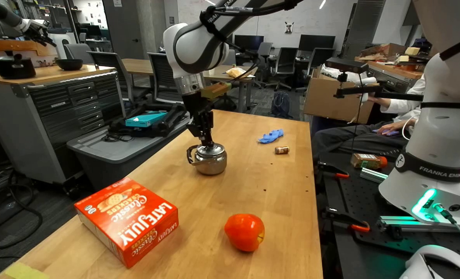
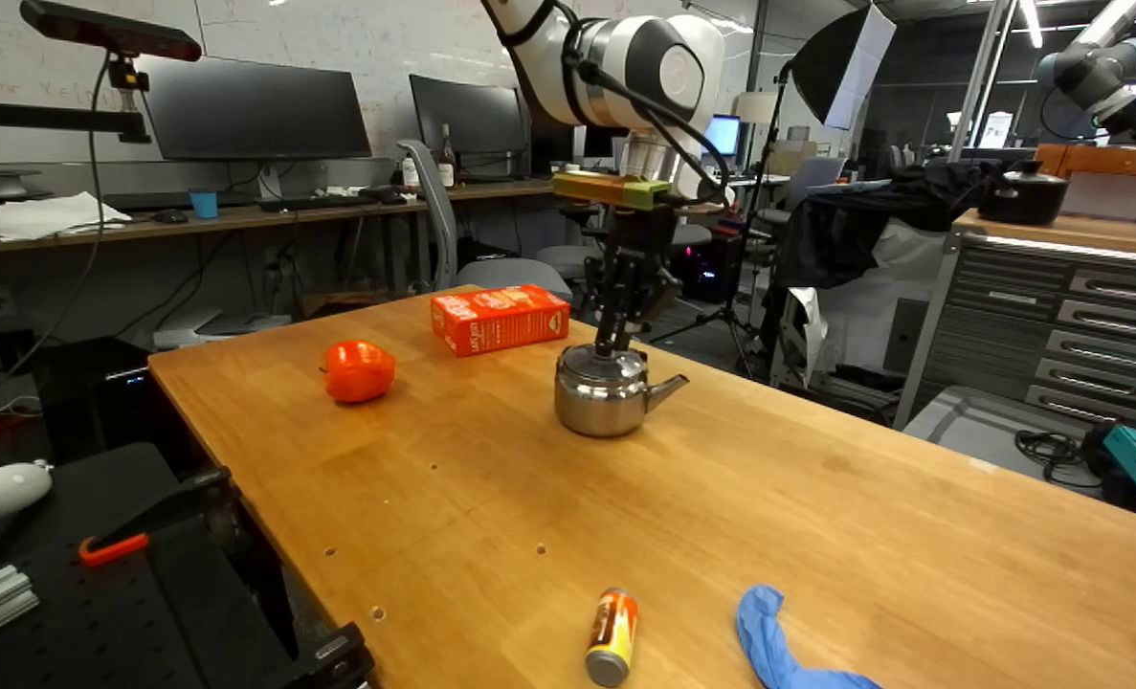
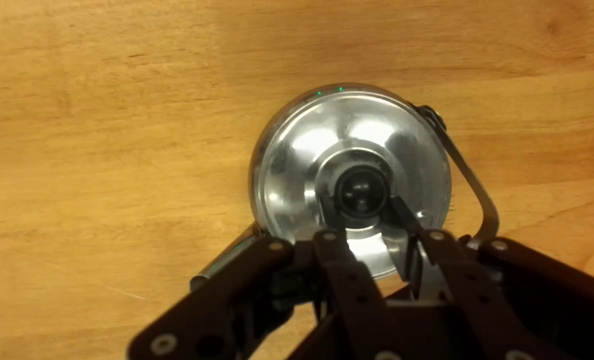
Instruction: Pick the lid on the table and put it on the kettle
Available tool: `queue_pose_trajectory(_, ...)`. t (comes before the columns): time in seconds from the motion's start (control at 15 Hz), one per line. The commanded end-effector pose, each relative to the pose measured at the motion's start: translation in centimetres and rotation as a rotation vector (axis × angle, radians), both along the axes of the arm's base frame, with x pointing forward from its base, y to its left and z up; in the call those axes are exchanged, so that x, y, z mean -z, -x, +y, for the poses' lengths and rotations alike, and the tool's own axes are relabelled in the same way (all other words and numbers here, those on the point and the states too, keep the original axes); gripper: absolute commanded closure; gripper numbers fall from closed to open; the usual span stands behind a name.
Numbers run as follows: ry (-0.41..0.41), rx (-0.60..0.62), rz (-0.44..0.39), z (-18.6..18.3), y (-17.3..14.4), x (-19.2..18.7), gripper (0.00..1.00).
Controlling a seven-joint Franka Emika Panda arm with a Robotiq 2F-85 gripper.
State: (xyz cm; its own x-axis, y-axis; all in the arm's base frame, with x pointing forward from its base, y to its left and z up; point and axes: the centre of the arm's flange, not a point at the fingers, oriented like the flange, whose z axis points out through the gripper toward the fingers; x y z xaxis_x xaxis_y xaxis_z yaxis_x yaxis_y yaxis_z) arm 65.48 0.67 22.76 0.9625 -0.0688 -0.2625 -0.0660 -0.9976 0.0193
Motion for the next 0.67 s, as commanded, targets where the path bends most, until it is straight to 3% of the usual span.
queue_pose_trajectory(0.0, 0.02, 0.014, 0.016, -0.6, -0.7, 0.1, 0.93)
queue_pose_trajectory(0.27, 0.029, 0.015, 0.0, -0.6, -0.4, 0.0, 0.93)
queue_pose_trajectory(0.33, 0.026, 0.012, -0.002, -0.6, -0.3, -0.2, 0.57)
queue_pose_trajectory(0.6, 0.005, 0.001, -0.034, -0.8, 0.7, -2.0, 0.25)
